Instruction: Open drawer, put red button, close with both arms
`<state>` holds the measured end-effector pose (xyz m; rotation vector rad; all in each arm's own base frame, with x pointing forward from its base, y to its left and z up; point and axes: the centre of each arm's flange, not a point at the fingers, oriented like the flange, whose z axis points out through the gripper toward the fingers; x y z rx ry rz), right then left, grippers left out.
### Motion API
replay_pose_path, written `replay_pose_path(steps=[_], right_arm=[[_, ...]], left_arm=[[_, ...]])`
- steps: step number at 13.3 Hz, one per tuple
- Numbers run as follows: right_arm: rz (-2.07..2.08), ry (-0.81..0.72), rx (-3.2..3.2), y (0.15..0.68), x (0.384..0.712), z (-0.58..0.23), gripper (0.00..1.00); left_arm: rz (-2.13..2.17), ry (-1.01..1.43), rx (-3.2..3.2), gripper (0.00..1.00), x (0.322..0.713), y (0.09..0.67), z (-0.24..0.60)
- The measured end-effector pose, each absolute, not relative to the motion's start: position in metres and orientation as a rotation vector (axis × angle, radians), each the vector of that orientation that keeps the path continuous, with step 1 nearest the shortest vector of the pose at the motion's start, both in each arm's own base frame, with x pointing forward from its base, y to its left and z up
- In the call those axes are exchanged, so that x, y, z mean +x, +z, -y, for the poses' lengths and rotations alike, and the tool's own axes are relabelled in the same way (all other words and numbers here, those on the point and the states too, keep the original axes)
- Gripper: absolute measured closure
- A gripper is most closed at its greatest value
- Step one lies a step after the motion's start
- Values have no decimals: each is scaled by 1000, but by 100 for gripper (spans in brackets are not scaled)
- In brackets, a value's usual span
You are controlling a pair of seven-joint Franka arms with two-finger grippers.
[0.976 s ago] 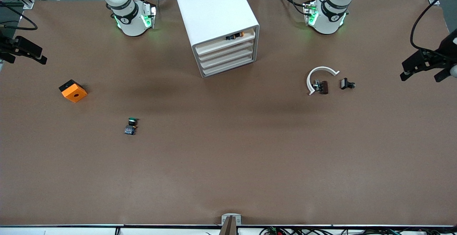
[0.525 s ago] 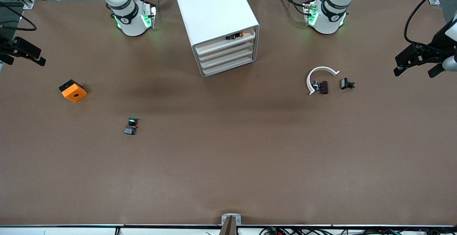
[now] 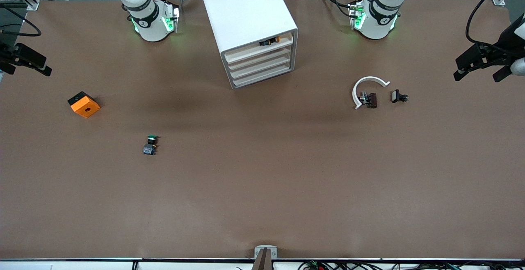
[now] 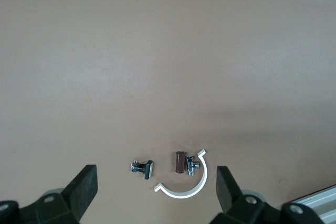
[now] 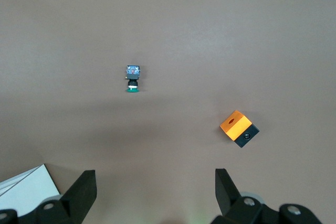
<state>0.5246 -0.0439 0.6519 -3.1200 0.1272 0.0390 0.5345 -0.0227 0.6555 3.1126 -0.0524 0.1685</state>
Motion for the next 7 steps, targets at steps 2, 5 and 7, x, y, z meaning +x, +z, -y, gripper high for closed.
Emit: replay_pose_path(steps=[2,5,7], right_arm=[[-138,40,-3119,652,524,48,0],[-141,40,-3119,652,523,48,0],[-141,39,-3119,652,523,48,0]], left_arm=[[52,170,3113,0,534,656,23],[56,187,3111,0,534,661,24],[58,191,3111,0,534,662,25]])
